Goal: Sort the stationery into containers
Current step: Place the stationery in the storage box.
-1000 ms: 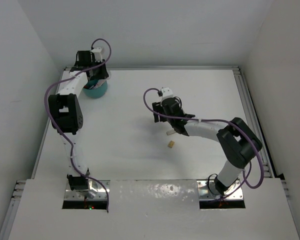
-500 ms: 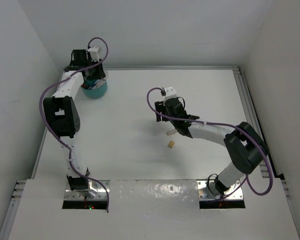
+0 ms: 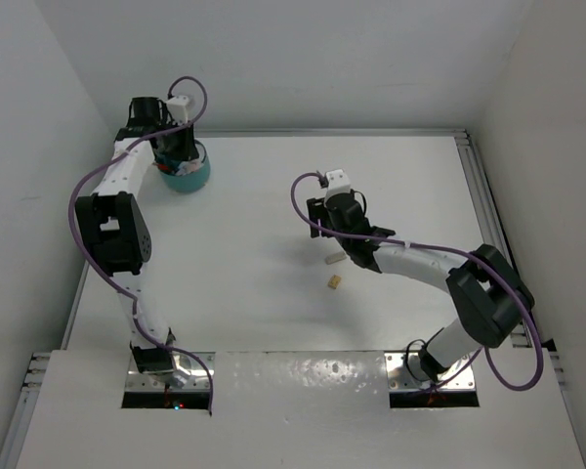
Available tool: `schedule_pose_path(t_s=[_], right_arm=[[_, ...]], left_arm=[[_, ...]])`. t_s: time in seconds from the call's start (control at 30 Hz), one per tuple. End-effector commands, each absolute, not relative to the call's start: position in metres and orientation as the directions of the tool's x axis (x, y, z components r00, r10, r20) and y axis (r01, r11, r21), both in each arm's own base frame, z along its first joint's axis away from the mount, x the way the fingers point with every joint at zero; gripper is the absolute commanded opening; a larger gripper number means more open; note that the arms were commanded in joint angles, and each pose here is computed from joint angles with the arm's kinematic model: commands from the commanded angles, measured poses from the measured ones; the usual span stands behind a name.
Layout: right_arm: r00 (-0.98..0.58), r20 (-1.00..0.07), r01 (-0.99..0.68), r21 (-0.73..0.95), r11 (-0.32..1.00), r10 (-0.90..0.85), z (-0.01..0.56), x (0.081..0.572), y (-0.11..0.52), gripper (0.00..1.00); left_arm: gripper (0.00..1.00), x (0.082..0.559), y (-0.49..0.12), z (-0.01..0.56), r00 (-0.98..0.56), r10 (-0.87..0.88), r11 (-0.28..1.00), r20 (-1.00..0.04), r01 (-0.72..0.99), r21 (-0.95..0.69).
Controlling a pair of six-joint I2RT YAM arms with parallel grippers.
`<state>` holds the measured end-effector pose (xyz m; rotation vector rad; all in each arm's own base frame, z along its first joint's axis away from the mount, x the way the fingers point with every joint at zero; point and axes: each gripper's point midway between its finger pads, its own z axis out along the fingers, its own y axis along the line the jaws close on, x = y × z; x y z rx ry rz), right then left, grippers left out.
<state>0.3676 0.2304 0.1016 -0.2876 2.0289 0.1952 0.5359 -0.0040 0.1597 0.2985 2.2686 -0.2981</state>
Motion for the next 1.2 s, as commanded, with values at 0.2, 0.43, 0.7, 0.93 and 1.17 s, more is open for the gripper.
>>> schedule_pose_path(t_s=[0.2,0.43,0.7,0.93,1.17], right_arm=[[-0.392,-0.915,-0.265,0.011,0.964,-0.098,0.122,0.369,0.223,0.67],[-0.389,-0.917,-0.265,0.015,0.964,-0.093,0.123,0.367,0.223,0.67],[-0.396,-0.913,-0.268,0.013,0.963,-0.098,0.117,0.367,0.223,0.67],[-0.409,-0.907,-0.271,0.016,0.963,-0.1,0.111,0.367,0.224,0.67],[-0.422,-0.899,-0.258,-0.001,0.966,-0.113,0.104,0.363,0.218,0.67]], left_arm=[[0.0,0.521,0.005,0.196,-0.597,0.226,0.926,-0.77,0.378,-0.021],[0.0,0.515,0.021,0.206,-0.582,0.269,0.925,-0.768,0.379,0.037],[0.0,0.523,0.022,0.226,-0.531,0.268,0.927,-0.804,0.369,0.066],[0.0,0.558,-0.018,0.226,-0.456,0.221,0.931,-0.862,0.361,0.048],[0.0,0.577,-0.022,0.181,-0.55,0.184,0.957,-0.815,0.288,0.021]])
